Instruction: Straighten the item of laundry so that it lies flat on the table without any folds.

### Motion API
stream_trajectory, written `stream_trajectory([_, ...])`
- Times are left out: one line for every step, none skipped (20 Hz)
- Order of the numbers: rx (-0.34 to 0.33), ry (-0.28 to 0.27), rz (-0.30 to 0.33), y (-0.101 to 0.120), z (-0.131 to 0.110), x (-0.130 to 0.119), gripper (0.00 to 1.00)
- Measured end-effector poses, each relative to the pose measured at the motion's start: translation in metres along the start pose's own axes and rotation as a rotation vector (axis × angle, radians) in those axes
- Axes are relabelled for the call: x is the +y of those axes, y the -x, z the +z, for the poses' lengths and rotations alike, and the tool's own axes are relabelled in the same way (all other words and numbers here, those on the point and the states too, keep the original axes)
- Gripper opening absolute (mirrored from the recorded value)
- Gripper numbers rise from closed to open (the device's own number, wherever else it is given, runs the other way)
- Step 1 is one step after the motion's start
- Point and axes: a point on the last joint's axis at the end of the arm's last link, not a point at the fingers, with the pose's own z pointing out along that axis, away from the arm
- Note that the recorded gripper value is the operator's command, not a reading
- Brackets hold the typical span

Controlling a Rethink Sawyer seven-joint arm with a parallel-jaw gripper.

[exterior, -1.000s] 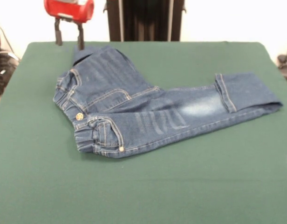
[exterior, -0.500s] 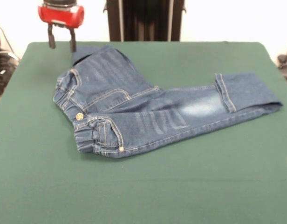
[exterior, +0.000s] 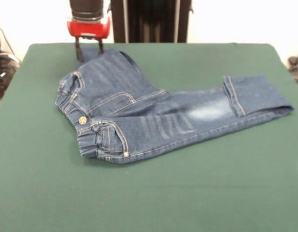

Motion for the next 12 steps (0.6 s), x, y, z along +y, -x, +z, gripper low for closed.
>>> stream_trajectory([-0.002,0.006,-0.011,-0.002,0.003,0.004,1.0])
stream_trajectory([-0.008,0.018,-0.032,-0.009,0.011,0.015,1.0])
stream_trajectory([-0.008,0.022,-0.038,-0.011,0.013,0.018,1.0])
stream_trajectory([-0.01,0.026,-0.043,-0.013,0.015,0.02,1.0])
stream_trajectory([-0.012,0.034,-0.053,-0.019,0.021,0.026,1.0])
stream_trajectory([-0.014,0.042,-0.062,-0.025,0.026,0.031,1.0])
stream_trajectory([-0.019,0.043,-0.063,-0.026,0.027,0.032,1.0])
stream_trajectory([-0.023,0.045,-0.064,-0.027,0.029,0.033,1.0])
stream_trajectory([-0.033,0.041,-0.067,-0.028,0.029,0.033,1.0])
stream_trajectory([-0.044,0.038,-0.069,-0.029,0.029,0.033,1.0])
stream_trajectory([-0.054,0.035,-0.071,-0.03,0.029,0.032,1.0])
stream_trajectory([-0.06,0.035,-0.073,-0.031,0.029,0.033,1.0])
